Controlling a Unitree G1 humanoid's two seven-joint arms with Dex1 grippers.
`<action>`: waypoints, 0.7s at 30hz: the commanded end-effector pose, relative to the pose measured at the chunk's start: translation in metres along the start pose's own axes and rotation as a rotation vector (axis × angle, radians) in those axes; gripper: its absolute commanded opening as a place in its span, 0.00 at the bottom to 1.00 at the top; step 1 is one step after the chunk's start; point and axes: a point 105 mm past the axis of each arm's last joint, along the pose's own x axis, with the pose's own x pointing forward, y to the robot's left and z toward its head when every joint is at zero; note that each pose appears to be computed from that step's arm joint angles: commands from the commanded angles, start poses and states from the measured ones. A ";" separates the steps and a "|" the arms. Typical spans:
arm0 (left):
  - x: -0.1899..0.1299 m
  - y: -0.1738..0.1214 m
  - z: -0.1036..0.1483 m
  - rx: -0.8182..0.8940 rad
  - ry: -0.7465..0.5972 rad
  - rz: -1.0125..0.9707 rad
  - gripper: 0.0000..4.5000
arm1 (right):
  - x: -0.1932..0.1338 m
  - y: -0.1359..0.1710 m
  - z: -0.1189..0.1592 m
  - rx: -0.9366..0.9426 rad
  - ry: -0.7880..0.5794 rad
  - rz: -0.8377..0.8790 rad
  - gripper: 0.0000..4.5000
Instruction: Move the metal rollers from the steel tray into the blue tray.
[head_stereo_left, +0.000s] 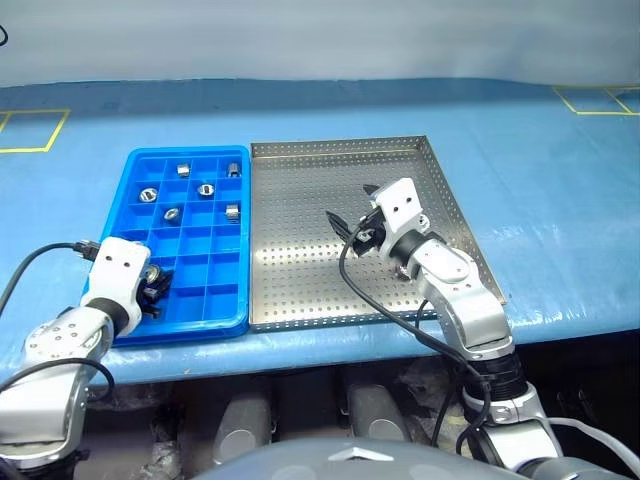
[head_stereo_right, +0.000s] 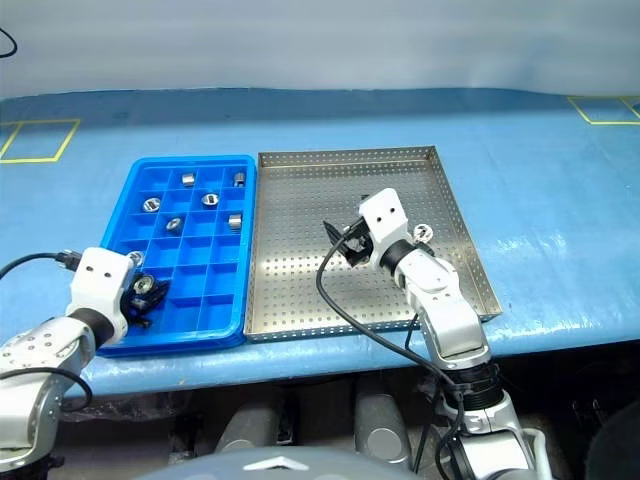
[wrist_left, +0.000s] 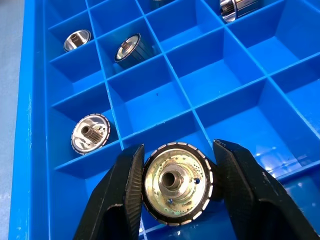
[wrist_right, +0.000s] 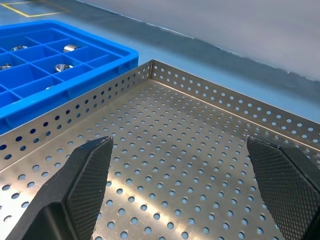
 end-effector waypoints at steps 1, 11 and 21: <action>-0.002 0.010 0.011 0.029 -0.048 0.056 0.72 | -0.003 -0.002 0.016 -0.020 -0.062 -0.011 1.00; -0.002 0.001 0.055 -0.114 -0.291 0.003 0.99 | -0.004 -0.004 0.016 -0.017 -0.063 -0.029 1.00; 0.020 -0.085 0.121 -0.114 -0.565 -0.166 0.99 | -0.005 -0.013 -0.018 0.088 0.076 -0.141 1.00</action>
